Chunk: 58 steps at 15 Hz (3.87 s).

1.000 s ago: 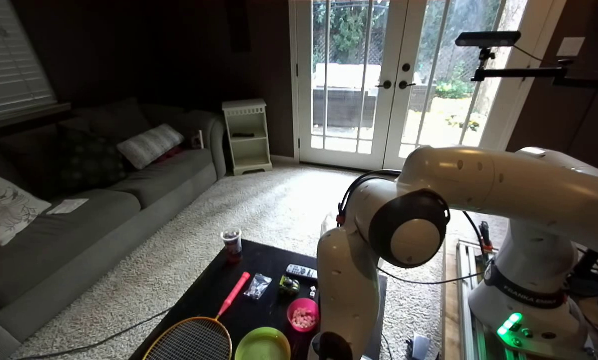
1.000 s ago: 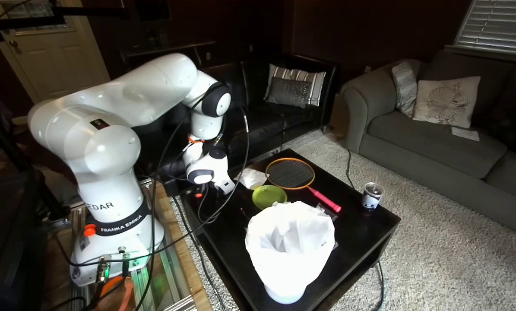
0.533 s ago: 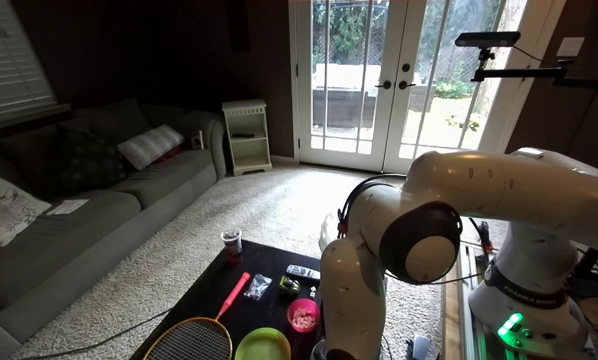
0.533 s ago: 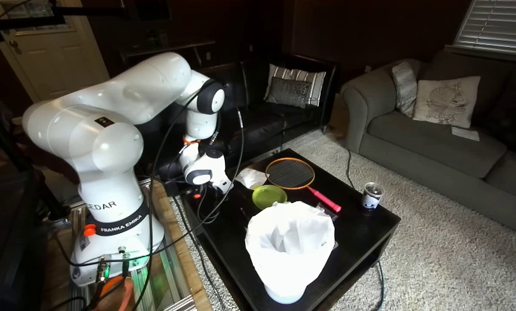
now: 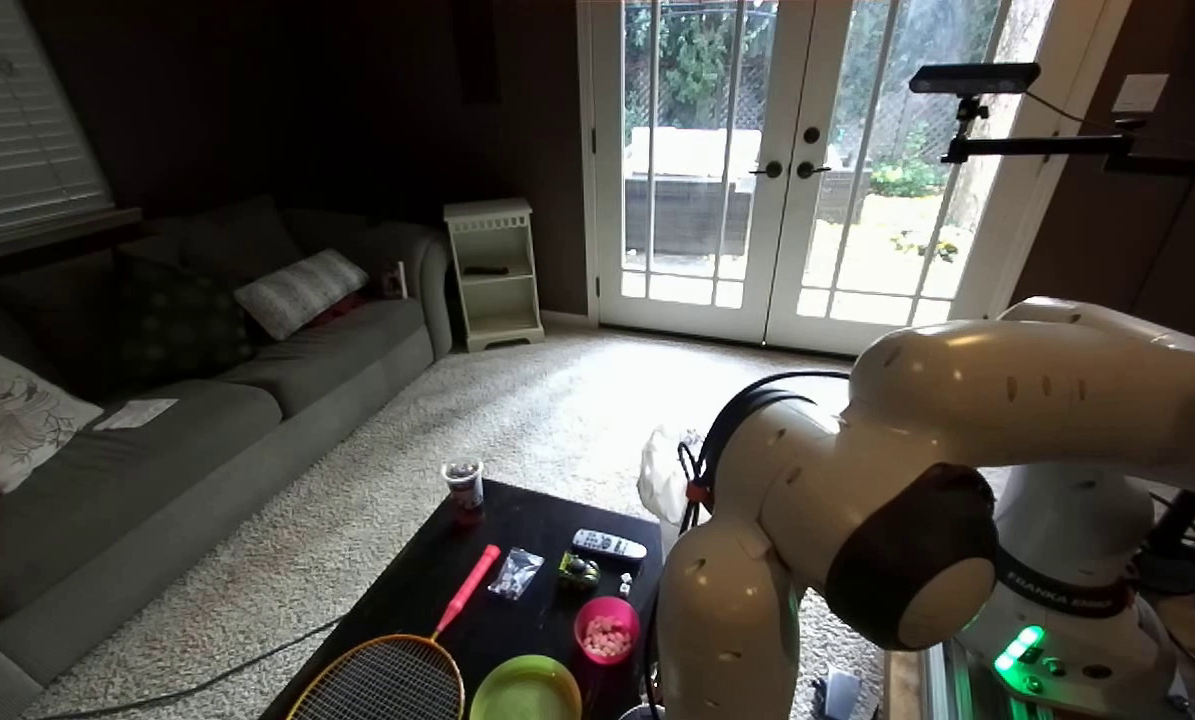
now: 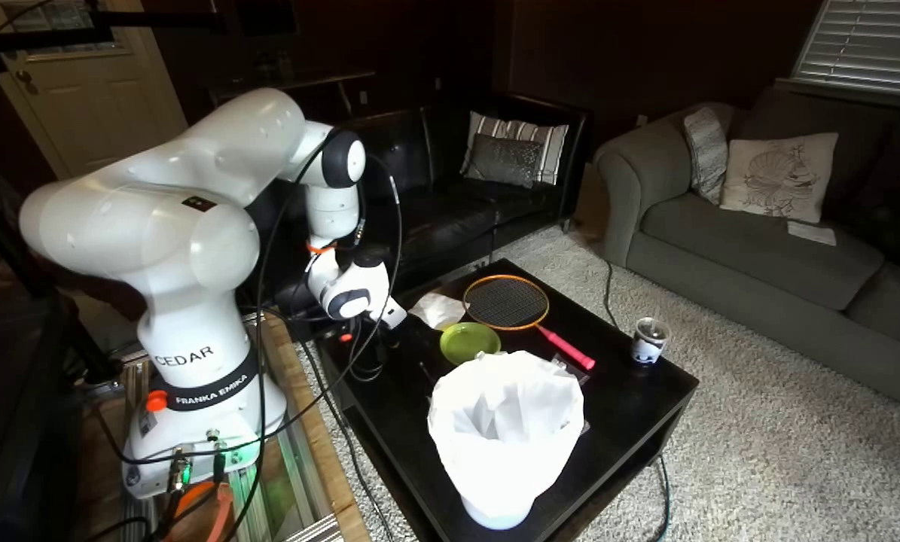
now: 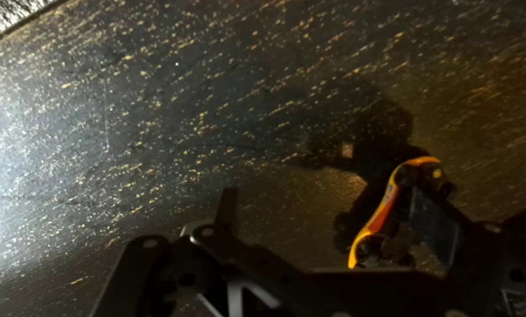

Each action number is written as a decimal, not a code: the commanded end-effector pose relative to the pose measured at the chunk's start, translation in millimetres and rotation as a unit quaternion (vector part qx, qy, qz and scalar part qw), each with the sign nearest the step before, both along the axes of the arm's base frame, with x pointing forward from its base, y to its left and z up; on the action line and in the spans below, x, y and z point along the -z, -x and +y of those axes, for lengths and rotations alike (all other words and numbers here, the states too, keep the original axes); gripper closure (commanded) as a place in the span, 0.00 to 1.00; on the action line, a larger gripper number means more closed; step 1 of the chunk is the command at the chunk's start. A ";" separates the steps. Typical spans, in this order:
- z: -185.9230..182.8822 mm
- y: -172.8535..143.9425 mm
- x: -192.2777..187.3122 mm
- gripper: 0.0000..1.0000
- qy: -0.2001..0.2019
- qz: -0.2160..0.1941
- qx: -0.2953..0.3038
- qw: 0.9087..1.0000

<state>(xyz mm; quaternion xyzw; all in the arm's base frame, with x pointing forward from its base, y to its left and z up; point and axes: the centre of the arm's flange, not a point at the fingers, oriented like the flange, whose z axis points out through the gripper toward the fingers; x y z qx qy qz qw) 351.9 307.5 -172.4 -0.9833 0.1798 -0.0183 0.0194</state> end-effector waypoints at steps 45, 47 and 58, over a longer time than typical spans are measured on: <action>-16.6 -28.9 -13.6 0.30 -0.125 0.025 0.041 0.991; -8.9 -25.3 -13.4 0.16 -0.117 0.022 0.017 0.993; 5.1 -12.1 0.1 0.79 -0.061 -0.004 -0.058 0.996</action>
